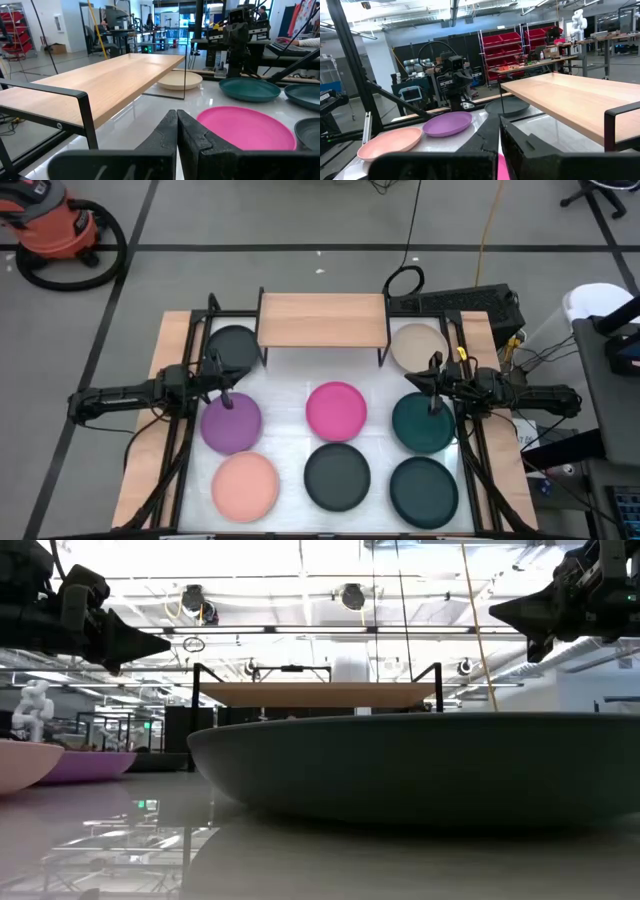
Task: Place and stack plates onto a shelf
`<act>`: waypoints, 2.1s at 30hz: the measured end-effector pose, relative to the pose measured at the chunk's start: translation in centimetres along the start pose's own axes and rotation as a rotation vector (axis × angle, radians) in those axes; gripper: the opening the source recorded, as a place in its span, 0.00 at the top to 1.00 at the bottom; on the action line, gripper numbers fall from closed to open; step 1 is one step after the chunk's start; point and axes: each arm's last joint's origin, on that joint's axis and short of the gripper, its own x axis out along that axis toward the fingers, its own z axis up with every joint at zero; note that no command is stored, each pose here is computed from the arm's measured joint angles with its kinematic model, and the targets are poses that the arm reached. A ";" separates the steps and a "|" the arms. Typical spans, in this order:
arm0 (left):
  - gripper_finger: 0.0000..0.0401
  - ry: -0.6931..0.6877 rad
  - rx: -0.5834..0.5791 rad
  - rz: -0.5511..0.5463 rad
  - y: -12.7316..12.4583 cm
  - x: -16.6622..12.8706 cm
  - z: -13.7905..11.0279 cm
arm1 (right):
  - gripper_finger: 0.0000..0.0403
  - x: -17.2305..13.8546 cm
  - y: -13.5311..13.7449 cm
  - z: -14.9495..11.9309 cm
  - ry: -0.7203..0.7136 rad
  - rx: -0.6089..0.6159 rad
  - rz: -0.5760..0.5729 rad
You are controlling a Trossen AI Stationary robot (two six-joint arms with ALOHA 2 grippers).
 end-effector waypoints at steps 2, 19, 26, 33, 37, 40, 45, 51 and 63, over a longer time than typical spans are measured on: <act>0.99 0.000 0.000 0.000 0.0 0.0 0.0 | 1.00 0.0 0.0 0.0 -0.004 -0.012 0.000; 0.99 0.000 0.000 0.000 0.0 0.0 0.0 | 1.00 -0.1 0.2 1.5 -0.154 0.006 0.023; 0.99 0.000 0.000 0.000 0.0 0.0 0.0 | 1.00 -0.6 0.5 3.2 -0.337 0.037 0.053; 0.99 0.001 0.000 0.000 0.0 0.0 0.0 | 1.00 -0.6 0.5 3.4 -0.347 0.110 0.067; 0.99 0.000 0.000 0.000 0.0 0.0 0.0 | 1.00 -0.8 0.2 4.0 -0.432 0.037 -0.055; 0.99 0.000 0.000 0.000 0.0 0.0 0.0 | 1.00 -0.6 0.1 3.7 -0.387 -0.062 -0.096; 0.99 0.000 0.000 0.000 0.0 0.0 0.0 | 1.00 0.2 -0.2 2.5 -0.248 -0.192 -0.238; 0.99 0.001 0.000 0.000 0.0 0.0 0.0 | 0.93 1.7 0.0 3.3 0.018 -0.298 -0.315; 0.99 0.000 0.000 0.000 0.0 0.0 0.0 | 0.70 3.1 -0.9 0.3 0.398 -0.377 -0.620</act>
